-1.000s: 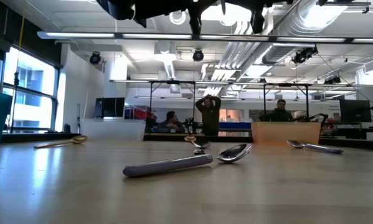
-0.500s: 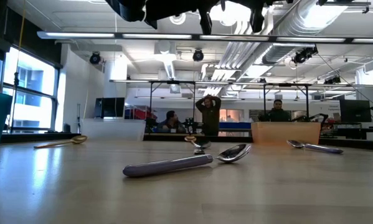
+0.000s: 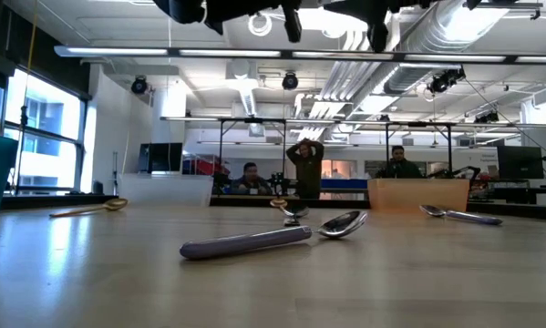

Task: Sort silverware by color (type)
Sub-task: Put the bottom right purple spoon into the blue bin

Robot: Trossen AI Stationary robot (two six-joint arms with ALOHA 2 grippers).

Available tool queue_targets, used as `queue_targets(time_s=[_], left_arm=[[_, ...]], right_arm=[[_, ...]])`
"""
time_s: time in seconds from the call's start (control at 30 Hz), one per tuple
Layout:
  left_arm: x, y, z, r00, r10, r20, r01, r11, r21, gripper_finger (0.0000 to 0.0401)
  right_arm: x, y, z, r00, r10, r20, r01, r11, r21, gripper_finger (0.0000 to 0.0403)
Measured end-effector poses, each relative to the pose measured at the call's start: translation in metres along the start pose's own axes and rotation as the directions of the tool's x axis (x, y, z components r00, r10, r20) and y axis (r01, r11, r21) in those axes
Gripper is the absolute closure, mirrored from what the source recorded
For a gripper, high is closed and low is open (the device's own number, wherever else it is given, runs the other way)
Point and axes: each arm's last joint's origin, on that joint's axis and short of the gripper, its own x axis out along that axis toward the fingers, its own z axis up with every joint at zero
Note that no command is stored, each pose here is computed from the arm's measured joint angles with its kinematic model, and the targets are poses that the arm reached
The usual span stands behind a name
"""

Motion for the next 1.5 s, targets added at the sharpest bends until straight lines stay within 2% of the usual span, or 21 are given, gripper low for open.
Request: queue_targets(time_s=[0.13, 0.27, 0.4, 0.53, 0.67, 0.8, 0.9, 1.03, 1.1, 1.2, 1.4, 1.5], left_arm=[[-0.012, -0.001, 0.005, 0.997, 0.062, -0.047, -0.061, 0.998, 0.016, 0.0383], [-0.031, -0.012, 0.011, 0.981, 0.138, -0.134, -0.136, 0.99, 0.024, 0.0383], [-0.051, -0.033, 0.006, 0.934, 0.215, -0.285, -0.223, 0.975, 0.007, 0.0383], [-0.074, -0.063, -0.002, 0.856, 0.308, -0.415, -0.355, 0.934, -0.037, 0.0383], [-0.092, -0.094, -0.018, 0.737, 0.397, -0.547, -0.516, 0.853, -0.077, 0.0383], [-0.098, -0.128, -0.038, 0.638, 0.442, -0.631, -0.644, 0.755, -0.123, 0.0383], [-0.097, -0.153, -0.059, 0.601, 0.434, -0.672, -0.706, 0.682, -0.191, 0.0383], [-0.095, -0.187, -0.095, 0.58, 0.399, -0.71, -0.749, 0.603, -0.274, 0.0383], [-0.096, -0.2, -0.116, 0.544, 0.383, -0.747, -0.784, 0.55, -0.289, 0.0383], [-0.1, -0.214, -0.147, 0.507, 0.363, -0.781, -0.825, 0.466, -0.319, 0.0383], [-0.106, -0.232, -0.204, 0.52, 0.367, -0.772, -0.847, 0.334, -0.413, 0.0383], [-0.109, -0.232, -0.23, 0.455, 0.405, -0.793, -0.888, 0.272, -0.371, 0.0383]], right_arm=[[0.0, -0.001, -0.003, 0.999, -0.013, -0.031, 0.013, 1.0, 0.001, 0.0258], [-0.002, -0.005, -0.01, 0.992, -0.055, -0.112, 0.055, 0.999, -0.003, 0.0251], [-0.003, -0.01, -0.02, 0.973, -0.097, -0.211, 0.093, 0.995, -0.03, 0.0281], [-0.006, -0.016, -0.024, 0.952, -0.14, -0.271, 0.124, 0.989, -0.078, 0.0342], [-0.007, -0.027, -0.021, 0.944, -0.199, -0.265, 0.162, 0.975, -0.154, 0.0396], [-0.009, -0.042, -0.013, 0.942, -0.223, -0.251, 0.177, 0.965, -0.192, 0.0388], [-0.011, -0.052, -0.008, 0.943, -0.22, -0.25, 0.169, 0.963, -0.208, 0.0392], [-0.013, -0.06, -0.004, 0.941, -0.242, -0.239, 0.185, 0.954, -0.238, 0.0401], [-0.013, -0.062, -0.003, 0.941, -0.241, -0.239, 0.183, 0.953, -0.243, 0.04], [-0.014, -0.064, -0.002, 0.942, -0.234, -0.241, 0.177, 0.955, -0.237, 0.0402], [-0.014, -0.064, -0.003, 0.938, -0.236, -0.254, 0.177, 0.956, -0.235, 0.0402], [-0.014, -0.064, -0.004, 0.936, -0.238, -0.258, 0.178, 0.956, -0.234, 0.0403]])
